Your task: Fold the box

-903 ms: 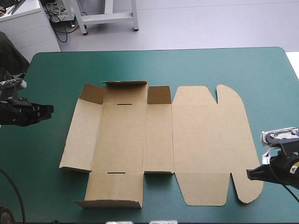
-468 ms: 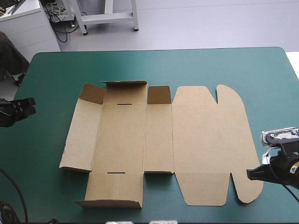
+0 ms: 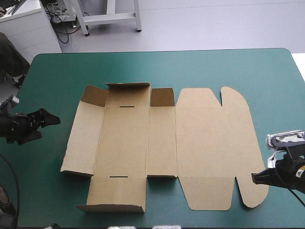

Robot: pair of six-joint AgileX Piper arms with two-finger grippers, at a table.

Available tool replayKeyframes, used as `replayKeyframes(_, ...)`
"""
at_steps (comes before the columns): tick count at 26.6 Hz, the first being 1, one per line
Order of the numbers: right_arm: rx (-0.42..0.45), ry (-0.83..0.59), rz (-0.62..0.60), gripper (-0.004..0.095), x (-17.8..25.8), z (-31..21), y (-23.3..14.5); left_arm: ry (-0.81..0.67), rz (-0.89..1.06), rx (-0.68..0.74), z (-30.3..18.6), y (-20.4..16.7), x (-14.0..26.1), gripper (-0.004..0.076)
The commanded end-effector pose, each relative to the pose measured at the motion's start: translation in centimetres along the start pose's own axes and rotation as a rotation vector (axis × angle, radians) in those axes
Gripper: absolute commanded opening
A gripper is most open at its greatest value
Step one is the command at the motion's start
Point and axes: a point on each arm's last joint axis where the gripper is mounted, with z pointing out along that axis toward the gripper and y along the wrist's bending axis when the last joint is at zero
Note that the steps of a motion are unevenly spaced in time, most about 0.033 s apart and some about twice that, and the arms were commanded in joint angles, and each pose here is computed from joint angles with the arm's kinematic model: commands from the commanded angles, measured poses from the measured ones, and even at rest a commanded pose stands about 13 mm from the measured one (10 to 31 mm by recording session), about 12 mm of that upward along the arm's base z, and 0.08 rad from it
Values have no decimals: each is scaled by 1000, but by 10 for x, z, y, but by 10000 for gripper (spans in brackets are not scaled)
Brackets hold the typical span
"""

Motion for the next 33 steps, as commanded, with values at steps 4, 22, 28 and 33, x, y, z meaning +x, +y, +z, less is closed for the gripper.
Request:
replayKeyframes(4, 7, -46, 6, -23, -6, -6, -1, 50, 14, 135, 11, -5, 17, 660)
replayKeyframes(22, 6, -52, 7, -23, -6, -6, -1, 272, 188, 121, 54, -29, 48, 660)
replayKeyframes(28, -14, -49, 13, -23, -6, -6, 1, 380, 196, 134, 70, -33, 55, 659)
replayKeyframes(33, -17, -49, 13, -23, -6, -6, 1, 435, 205, 146, 85, -36, 57, 659)
